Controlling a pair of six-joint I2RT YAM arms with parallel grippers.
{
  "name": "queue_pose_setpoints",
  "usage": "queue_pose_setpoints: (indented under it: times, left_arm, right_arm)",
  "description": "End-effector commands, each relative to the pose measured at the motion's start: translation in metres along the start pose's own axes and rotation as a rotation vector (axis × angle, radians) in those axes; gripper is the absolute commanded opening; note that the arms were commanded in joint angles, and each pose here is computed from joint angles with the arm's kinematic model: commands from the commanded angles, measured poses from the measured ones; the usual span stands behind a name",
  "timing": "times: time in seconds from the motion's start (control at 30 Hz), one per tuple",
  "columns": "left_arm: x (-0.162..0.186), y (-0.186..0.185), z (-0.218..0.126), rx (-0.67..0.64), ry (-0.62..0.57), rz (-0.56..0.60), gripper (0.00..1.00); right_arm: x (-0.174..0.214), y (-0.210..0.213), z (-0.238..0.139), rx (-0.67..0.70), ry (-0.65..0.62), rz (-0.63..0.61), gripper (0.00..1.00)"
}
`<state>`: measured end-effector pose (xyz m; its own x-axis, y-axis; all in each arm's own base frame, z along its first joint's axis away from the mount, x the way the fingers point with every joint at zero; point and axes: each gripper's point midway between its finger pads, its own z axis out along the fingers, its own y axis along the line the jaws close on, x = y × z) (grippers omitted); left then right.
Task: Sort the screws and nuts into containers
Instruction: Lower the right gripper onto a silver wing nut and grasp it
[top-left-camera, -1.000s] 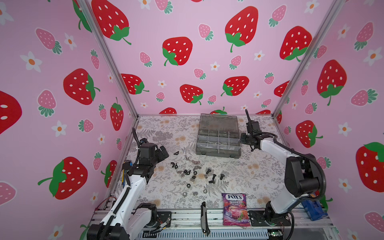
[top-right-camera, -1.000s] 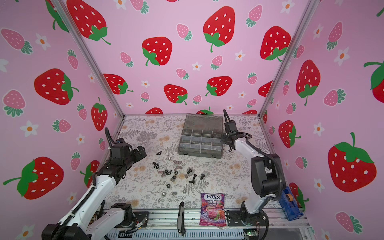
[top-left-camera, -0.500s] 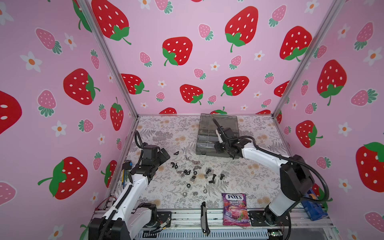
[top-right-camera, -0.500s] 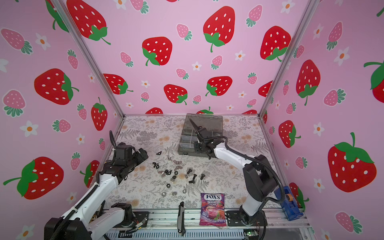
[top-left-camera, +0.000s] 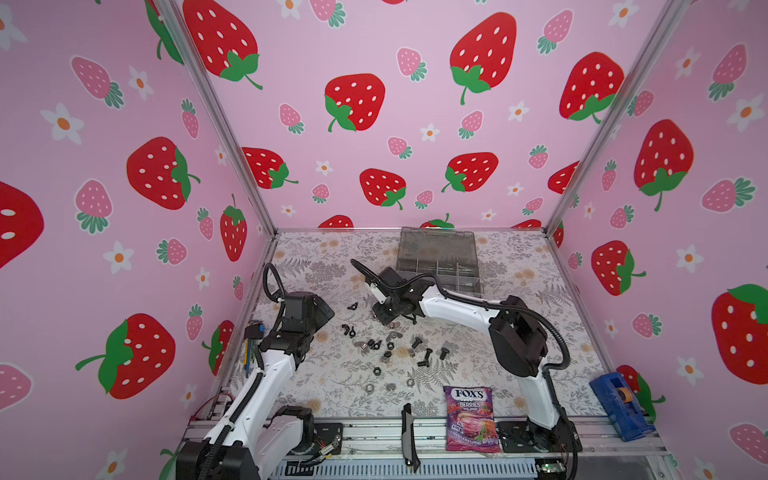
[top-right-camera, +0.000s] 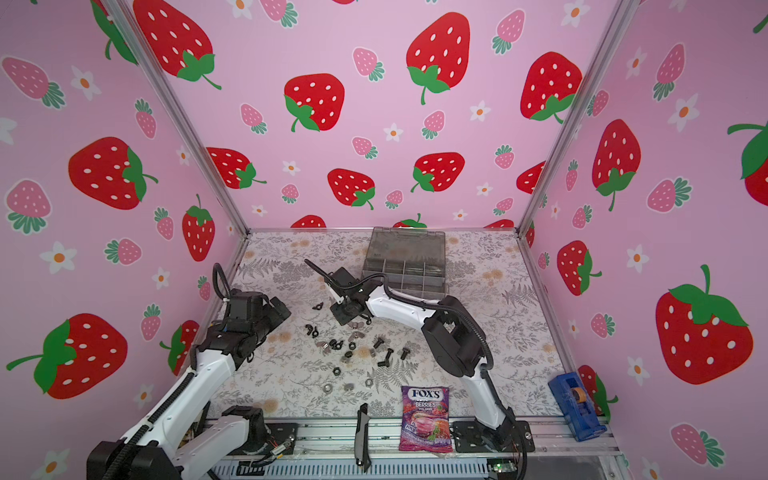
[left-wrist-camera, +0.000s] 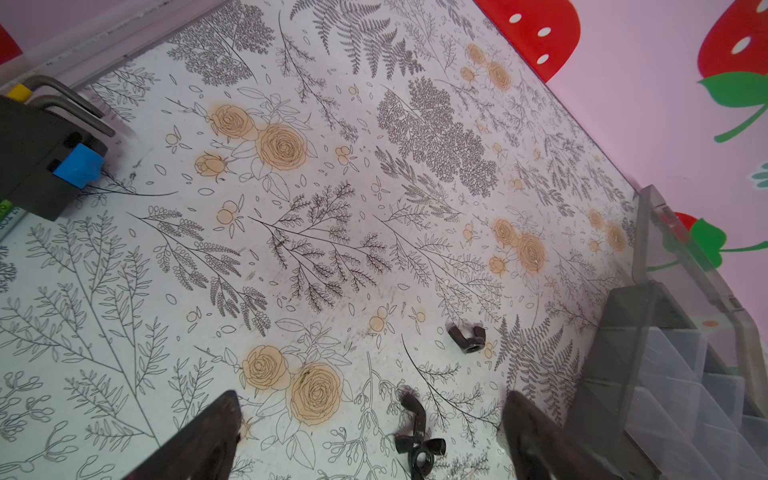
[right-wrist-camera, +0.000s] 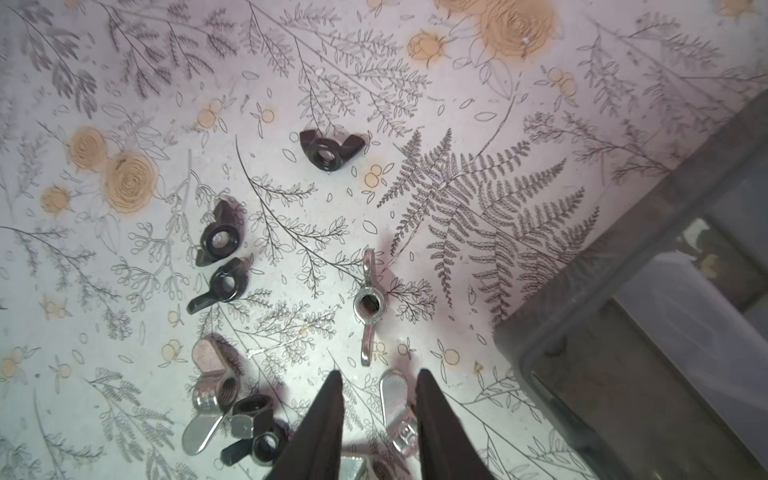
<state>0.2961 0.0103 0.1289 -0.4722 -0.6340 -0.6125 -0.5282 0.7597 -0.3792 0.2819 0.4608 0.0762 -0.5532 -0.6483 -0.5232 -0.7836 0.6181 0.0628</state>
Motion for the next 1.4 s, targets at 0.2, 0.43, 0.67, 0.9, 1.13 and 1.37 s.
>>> queue_pose_setpoints:
  times: [0.2,0.43,0.67,0.9,1.13,1.37]
  left_arm:
    - [0.003,0.015,0.0,-0.056,-0.008,-0.013,0.99]
    - [0.004,0.016,0.001,-0.062,-0.007,-0.014,0.99]
    - [0.003,0.018,0.001,-0.071,-0.012,-0.017,0.99]
    - [0.002,0.019,0.0,-0.072,-0.017,-0.015,0.99]
    - [0.0,0.02,-0.003,-0.071,-0.03,-0.008,0.99]
    - [-0.009,0.013,-0.01,-0.038,-0.061,0.002,0.99]
  right_arm:
    - [0.012,0.004,0.027,0.036,0.097,-0.084,0.31]
    - [0.02,0.006,0.038,0.021,0.13,-0.089,0.29]
    - [0.026,0.009,0.042,0.004,0.15,-0.081,0.23]
    - [0.027,0.011,0.044,-0.005,0.151,-0.077,0.09]
    - [0.009,0.007,0.025,0.023,0.099,-0.072,0.0]
    - [-0.019,-0.013,-0.017,0.079,0.009,-0.03,0.0]
